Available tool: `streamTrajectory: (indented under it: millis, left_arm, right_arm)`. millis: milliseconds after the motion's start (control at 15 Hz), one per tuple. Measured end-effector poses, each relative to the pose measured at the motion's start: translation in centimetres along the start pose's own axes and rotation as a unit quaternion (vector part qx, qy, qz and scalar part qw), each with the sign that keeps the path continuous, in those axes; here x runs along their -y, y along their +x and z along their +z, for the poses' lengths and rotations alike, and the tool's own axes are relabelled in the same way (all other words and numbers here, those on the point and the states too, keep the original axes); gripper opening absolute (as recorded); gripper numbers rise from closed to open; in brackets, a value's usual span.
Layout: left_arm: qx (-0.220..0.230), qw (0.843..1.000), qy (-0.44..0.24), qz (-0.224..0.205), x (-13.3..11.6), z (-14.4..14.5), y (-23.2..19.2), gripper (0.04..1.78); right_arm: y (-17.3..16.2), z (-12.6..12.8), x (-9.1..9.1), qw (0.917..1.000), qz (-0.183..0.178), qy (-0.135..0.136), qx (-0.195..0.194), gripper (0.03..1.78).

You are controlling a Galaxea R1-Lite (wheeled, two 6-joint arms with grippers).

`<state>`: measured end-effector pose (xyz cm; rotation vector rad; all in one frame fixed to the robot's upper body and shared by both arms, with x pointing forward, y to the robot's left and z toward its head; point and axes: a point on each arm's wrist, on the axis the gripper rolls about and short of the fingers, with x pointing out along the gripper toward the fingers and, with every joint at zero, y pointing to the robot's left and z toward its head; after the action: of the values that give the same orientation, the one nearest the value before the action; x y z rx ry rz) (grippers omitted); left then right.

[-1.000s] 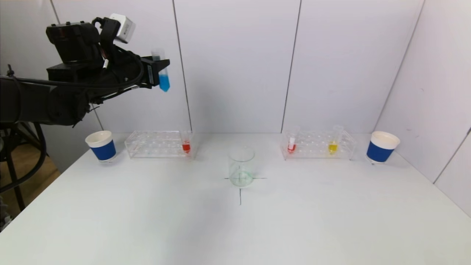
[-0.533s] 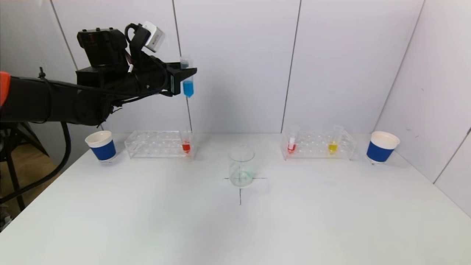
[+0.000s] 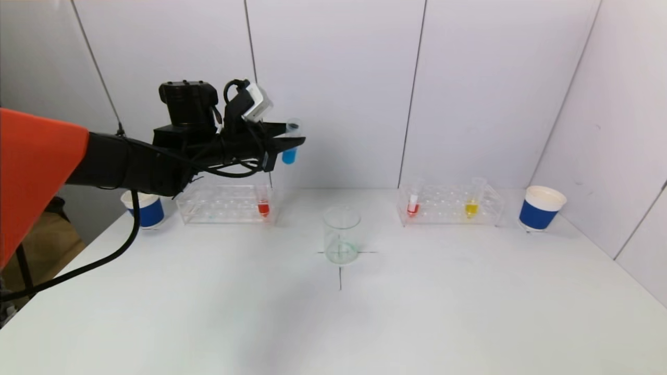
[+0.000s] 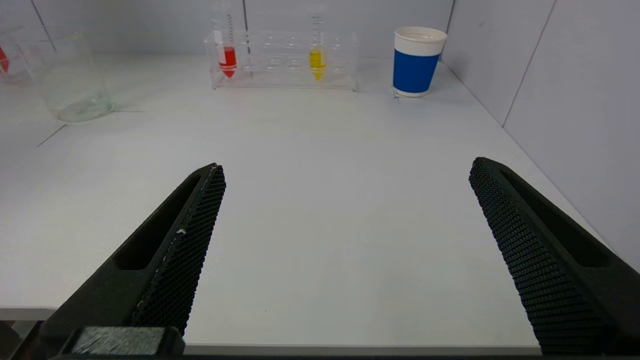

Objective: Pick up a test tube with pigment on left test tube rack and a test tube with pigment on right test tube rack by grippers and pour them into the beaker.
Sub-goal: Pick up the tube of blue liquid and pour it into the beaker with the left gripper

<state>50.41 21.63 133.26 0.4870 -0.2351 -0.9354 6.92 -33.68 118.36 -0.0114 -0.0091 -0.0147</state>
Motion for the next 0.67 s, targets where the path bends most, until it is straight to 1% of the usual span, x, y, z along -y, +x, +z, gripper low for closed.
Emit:
streamTrajectory:
  millis: [267,467,667]
  left_arm:
    - [0.012,0.998,0.039,-0.048,1.3,-2.2,1.7,0.44]
    - [0.028,0.992,0.095,-0.074,2.6,-2.9,3.0,0.44]
    - [0.037,0.988,0.120,-0.094,3.6,-3.5,3.9,0.44]
  right_arm:
    - [0.0,0.0,0.0,1.0000,0.000,0.000,0.000,1.77]
    - [0.0,0.0,0.0,1.0000,0.000,0.000,0.000,1.77]
    - [0.0,0.0,0.0,1.0000,0.000,0.000,0.000,1.77]
